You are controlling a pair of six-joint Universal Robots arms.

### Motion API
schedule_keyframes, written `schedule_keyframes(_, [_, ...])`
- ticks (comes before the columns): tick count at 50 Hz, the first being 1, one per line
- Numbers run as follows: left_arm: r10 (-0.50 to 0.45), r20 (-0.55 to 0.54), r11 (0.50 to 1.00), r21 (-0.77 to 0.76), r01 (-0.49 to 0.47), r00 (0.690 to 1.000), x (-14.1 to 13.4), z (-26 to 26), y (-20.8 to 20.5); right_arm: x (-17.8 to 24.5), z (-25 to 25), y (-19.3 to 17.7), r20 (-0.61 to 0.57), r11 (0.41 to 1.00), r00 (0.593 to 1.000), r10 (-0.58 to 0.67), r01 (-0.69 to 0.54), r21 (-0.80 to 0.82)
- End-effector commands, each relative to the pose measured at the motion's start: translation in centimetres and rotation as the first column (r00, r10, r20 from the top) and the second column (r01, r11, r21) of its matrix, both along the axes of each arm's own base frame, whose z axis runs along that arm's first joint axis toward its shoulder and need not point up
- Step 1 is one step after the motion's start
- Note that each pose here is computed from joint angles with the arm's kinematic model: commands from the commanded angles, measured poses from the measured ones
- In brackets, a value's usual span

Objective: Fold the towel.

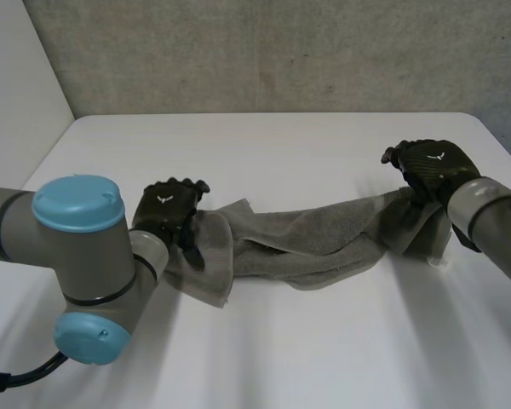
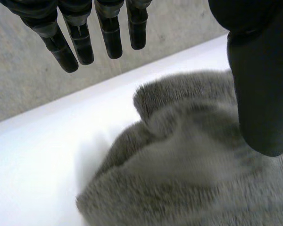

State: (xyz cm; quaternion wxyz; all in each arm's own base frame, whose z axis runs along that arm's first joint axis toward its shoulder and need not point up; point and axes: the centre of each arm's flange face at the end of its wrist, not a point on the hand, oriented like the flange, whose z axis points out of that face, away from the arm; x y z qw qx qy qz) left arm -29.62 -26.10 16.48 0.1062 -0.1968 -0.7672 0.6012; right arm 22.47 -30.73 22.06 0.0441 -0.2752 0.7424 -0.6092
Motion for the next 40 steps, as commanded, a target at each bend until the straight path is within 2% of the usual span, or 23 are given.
schedule_keyframes(1, [-0.010,-0.022,0.999,-0.031,0.010,1.000,-0.2,1.5,0.2,0.0,-0.5,4.4,-0.001,0.991,0.996,0.087,-0.086,-0.098])
schedule_keyframes(3, [-0.017,-0.023,0.999,-0.034,0.016,1.000,-0.4,1.6,0.4,0.0,-1.1,5.1,-0.033,0.987,0.993,0.111,-0.114,-0.116])
schedule_keyframes(5, [-0.021,-0.024,0.999,-0.031,0.020,1.000,-0.4,1.5,0.5,-0.1,-2.4,6.0,-0.127,0.975,0.980,0.152,-0.170,-0.144])
schedule_keyframes(6, [-0.023,-0.026,0.999,-0.029,0.022,0.999,-0.5,1.5,0.6,-0.1,-2.5,6.0,-0.128,0.975,0.980,0.153,-0.171,-0.145])
schedule_keyframes(8, [-0.024,-0.026,0.999,-0.026,0.024,0.999,-0.6,1.3,0.6,-0.3,-3.6,6.3,-0.226,0.965,0.959,0.171,-0.209,-0.159])
schedule_keyframes(9, [-0.028,-0.028,0.999,-0.024,0.027,0.999,-0.8,1.2,0.6,-0.3,-3.6,6.3,-0.227,0.965,0.959,0.171,-0.209,-0.159])
schedule_keyframes(11, [-0.035,-0.033,0.999,-0.023,0.034,0.999,-1.1,1.1,0.7,-1.0,-5.0,5.9,-0.319,0.963,0.933,0.167,-0.224,-0.151])
schedule_keyframes(12, [-0.038,-0.033,0.999,-0.018,0.038,0.999,-1.3,0.8,0.7,-1.0,-5.0,5.9,-0.319,0.963,0.933,0.167,-0.224,-0.151])
schedule_keyframes(15, [-0.053,-0.034,0.999,-0.006,0.053,0.998,-2.2,0.1,0.8,-2.1,-7.1,4.4,-0.417,0.957,0.892,0.176,-0.254,-0.138])
schedule_keyframes(20, [-0.057,-0.046,0.998,0.008,0.058,0.997,-3.2,-0.9,0.2,-2.7,-7.9,2.7,-0.462,0.939,0.871,0.168,-0.283,-0.193])
schedule_keyframes(25, [-0.058,-0.056,0.998,0.033,0.060,0.997,-4.1,-1.8,-0.4,-2.7,-8.5,1.2,-0.475,0.918,0.867,0.151,-0.301,-0.258])
schedule_keyframes(32, [0.040,-0.069,0.998,0.046,-0.037,0.997,-4.3,-2.4,-2.1,-2.3,-8.8,-0.6,-0.480,0.888,0.870,0.111,-0.304,-0.346])
schedule_keyframes(40, [0.072,-0.082,0.997,0.029,-0.070,0.994,-4.5,-2.1,-3.0,-1.9,-9.1,-1.7,-0.463,0.878,0.879,0.109,-0.304,-0.371])
